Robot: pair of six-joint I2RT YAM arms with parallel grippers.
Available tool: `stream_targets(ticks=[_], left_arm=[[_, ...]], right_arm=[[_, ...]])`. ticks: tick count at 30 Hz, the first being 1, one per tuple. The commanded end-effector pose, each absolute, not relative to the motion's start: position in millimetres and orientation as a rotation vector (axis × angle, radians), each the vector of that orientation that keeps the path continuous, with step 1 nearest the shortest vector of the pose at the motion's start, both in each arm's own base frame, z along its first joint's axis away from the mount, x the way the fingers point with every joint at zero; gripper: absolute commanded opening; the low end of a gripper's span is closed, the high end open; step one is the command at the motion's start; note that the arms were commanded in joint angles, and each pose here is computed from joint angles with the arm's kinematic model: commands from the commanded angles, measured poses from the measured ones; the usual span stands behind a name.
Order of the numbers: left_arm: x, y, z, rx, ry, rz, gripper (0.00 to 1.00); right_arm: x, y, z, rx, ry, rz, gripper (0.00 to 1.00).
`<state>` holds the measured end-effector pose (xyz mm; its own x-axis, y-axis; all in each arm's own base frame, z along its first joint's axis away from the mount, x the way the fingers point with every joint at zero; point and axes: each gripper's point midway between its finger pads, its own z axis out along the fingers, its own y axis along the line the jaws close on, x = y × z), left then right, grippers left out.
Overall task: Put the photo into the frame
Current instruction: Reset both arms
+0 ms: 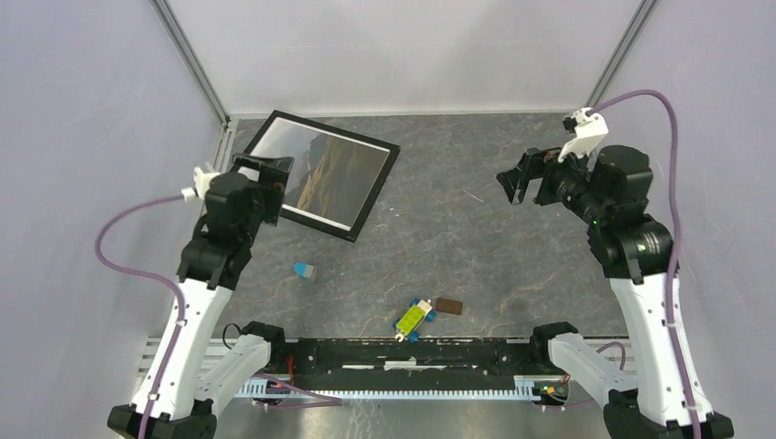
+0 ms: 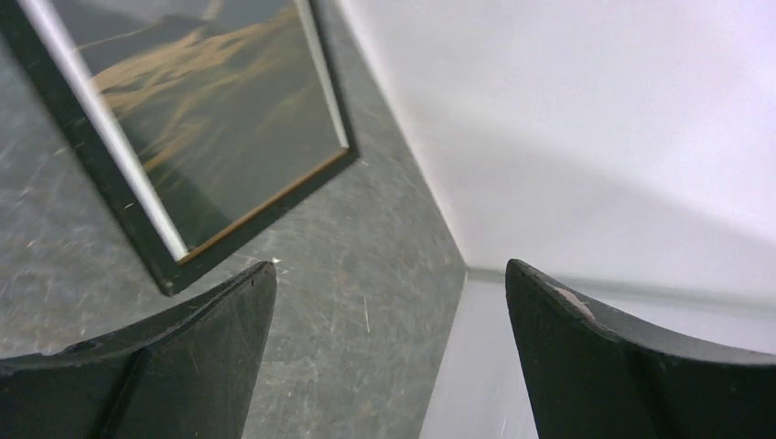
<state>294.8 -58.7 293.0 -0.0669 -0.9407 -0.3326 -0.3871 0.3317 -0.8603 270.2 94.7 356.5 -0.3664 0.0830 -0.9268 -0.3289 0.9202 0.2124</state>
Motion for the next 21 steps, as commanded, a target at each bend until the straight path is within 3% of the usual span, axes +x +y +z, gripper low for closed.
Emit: stream_targets(ticks=[1,11,21], left_arm=[[277,-82,360,-0.676,1.726,-0.728,1.00],[188,-126,498,0.091,1.487,-0.861,1.00],[145,-114,543,0.187,1.342,-0.790,1.00]], right_arm=[[244,98,414,-0.260,1.709,0.458,0.98],[185,58,479,-0.122,1.495,0.333,0.98],[167,25,506,-0.023,1.478,0.184,0.98]])
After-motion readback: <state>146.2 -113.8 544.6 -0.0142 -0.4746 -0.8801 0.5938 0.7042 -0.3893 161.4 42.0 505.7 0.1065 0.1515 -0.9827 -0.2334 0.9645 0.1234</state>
